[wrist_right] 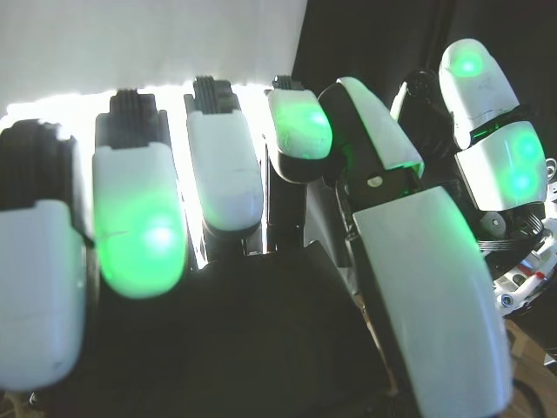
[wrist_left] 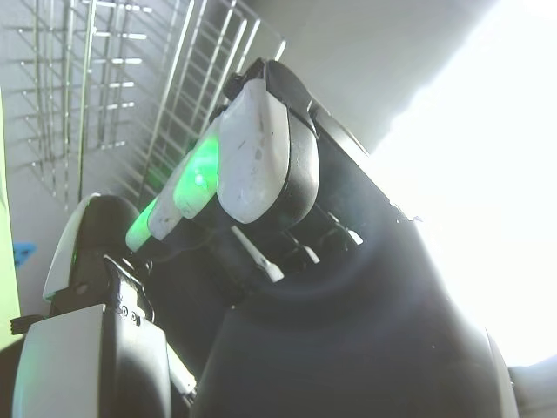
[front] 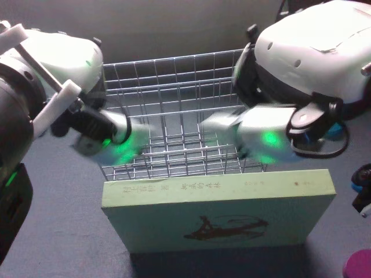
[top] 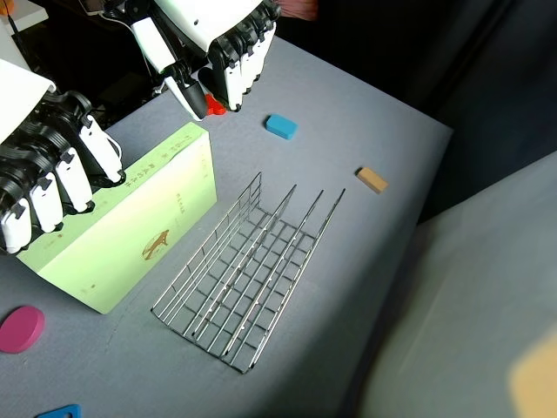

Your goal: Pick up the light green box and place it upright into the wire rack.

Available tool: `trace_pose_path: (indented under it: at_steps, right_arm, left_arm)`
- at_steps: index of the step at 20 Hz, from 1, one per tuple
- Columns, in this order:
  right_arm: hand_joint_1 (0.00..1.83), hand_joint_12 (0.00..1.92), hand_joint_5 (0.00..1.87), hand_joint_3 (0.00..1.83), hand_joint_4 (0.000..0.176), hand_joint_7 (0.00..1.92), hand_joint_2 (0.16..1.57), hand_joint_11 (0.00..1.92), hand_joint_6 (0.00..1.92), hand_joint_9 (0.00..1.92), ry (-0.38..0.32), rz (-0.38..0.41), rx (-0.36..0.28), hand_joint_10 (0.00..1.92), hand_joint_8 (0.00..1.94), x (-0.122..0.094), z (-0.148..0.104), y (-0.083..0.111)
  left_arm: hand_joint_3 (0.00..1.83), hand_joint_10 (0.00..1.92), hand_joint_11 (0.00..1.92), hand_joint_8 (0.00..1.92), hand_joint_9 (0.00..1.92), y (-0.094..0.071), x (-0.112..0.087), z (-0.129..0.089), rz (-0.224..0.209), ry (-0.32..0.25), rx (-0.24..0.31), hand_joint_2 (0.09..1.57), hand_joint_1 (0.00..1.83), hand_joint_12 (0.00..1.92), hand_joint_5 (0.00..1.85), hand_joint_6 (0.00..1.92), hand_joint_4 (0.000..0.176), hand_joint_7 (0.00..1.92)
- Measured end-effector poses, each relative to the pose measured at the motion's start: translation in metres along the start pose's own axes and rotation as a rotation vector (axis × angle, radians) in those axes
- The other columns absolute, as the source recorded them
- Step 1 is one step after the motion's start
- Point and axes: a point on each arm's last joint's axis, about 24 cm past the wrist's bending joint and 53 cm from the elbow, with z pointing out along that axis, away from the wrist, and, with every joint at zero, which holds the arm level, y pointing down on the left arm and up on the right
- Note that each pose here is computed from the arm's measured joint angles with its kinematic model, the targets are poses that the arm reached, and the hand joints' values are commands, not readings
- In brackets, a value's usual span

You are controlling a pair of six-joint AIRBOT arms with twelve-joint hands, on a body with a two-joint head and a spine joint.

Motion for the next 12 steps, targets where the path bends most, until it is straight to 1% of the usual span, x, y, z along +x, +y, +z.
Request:
trace_pose_path:
  at_steps: [2, 4, 7, 9, 10, 12]
  right_arm:
    - [0.13, 0.48, 0.11, 0.02, 0.027, 0.1, 0.97, 0.0, 0.0, 0.07, 0.004, 0.0, -0.008, 0.0, 0.0, 0.001, -0.001, 0.003]
    - [0.12, 0.48, 0.11, 0.02, 0.027, 0.1, 0.98, 0.0, 0.0, 0.07, -0.001, -0.008, -0.013, 0.0, 0.0, 0.0, -0.001, 0.004]
    - [0.12, 0.46, 0.11, 0.01, 0.026, 0.1, 0.98, 0.0, 0.0, 0.07, 0.003, -0.003, -0.006, 0.0, 0.0, 0.002, -0.001, 0.003]
    - [0.12, 0.48, 0.12, 0.01, 0.026, 0.1, 0.98, 0.0, 0.0, 0.07, 0.005, -0.008, -0.005, 0.0, 0.0, 0.002, -0.001, 0.002]
    - [0.12, 0.48, 0.12, 0.01, 0.026, 0.1, 0.98, 0.0, 0.0, 0.07, 0.01, -0.013, -0.003, 0.0, 0.0, 0.004, -0.001, 0.001]
    - [0.13, 0.5, 0.12, 0.0, 0.026, 0.1, 0.98, 0.0, 0.0, 0.07, 0.032, 0.001, -0.004, 0.0, 0.0, 0.012, 0.0, 0.005]
  left_arm:
    - [0.01, 0.01, 0.0, 0.0, 0.18, -0.001, -0.001, 0.0, -0.003, 0.0, 0.005, 1.04, 0.08, 0.64, 0.2, 0.01, 0.066, 0.14]
    - [0.01, 0.01, 0.0, 0.0, 0.18, -0.003, -0.005, 0.0, -0.004, -0.015, 0.009, 1.04, 0.08, 0.64, 0.2, 0.0, 0.066, 0.14]
    - [0.01, 0.01, 0.0, 0.0, 0.18, -0.002, -0.003, 0.0, -0.001, -0.008, 0.009, 1.05, 0.08, 0.64, 0.2, 0.0, 0.066, 0.15]
    - [0.01, 0.0, 0.0, 0.0, 0.18, -0.001, -0.006, 0.0, 0.002, -0.016, 0.015, 1.05, 0.08, 0.64, 0.2, 0.0, 0.065, 0.15]
    - [0.01, 0.0, 0.0, 0.0, 0.18, 0.003, -0.009, 0.0, 0.001, -0.021, 0.013, 1.05, 0.08, 0.64, 0.2, 0.0, 0.065, 0.15]
    - [0.01, 0.0, 0.0, 0.0, 0.18, 0.016, -0.015, 0.001, 0.018, -0.035, -0.002, 1.05, 0.08, 0.64, 0.2, 0.0, 0.066, 0.15]
